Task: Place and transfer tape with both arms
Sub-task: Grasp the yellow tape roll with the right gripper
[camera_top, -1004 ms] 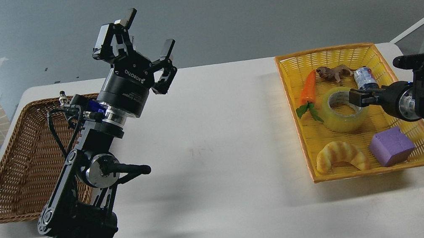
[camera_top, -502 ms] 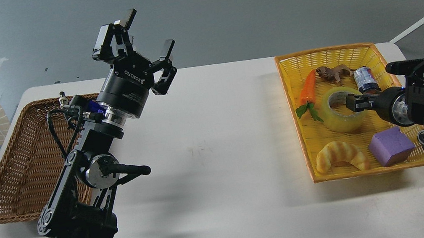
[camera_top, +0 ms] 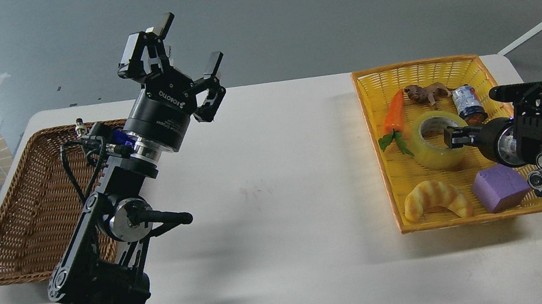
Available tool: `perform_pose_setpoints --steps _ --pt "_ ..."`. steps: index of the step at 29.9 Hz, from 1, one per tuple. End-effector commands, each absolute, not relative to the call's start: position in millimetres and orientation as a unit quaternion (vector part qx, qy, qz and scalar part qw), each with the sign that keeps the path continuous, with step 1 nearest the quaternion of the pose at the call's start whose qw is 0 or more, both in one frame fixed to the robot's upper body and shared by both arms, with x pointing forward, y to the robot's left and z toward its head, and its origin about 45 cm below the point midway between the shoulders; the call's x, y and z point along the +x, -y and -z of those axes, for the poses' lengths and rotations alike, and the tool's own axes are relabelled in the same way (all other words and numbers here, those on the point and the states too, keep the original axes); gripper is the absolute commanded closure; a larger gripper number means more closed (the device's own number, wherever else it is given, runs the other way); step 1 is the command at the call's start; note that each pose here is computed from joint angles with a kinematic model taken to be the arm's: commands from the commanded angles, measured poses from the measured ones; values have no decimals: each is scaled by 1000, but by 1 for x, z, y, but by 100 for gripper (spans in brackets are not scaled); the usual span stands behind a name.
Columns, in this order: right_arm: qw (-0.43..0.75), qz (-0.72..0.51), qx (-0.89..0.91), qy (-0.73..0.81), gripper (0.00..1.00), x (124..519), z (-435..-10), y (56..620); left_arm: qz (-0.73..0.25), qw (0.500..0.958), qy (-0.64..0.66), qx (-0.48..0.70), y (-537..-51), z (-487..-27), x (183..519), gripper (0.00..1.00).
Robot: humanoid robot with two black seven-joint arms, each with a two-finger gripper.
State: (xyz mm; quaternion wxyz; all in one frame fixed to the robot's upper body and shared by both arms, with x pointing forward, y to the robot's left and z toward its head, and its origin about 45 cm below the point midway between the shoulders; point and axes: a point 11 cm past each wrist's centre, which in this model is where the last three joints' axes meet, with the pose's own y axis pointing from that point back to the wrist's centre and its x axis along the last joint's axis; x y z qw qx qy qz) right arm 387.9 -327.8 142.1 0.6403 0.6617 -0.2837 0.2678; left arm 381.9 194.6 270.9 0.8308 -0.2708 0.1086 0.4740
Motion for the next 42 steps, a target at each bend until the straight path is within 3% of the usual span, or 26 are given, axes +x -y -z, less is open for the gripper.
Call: perform_pose_setpoints --steps 1,19,42 --pt "641 -267 662 284 55 387 -142 328 -474 831 -109 -271 -195 -271 382 2" --pt "638 -264 666 282 67 386 -139 324 -474 831 -108 -272 -195 -272 382 2" --pt "630 -269 677 270 89 385 -154 321 -473 831 -105 -274 -195 -274 382 2"
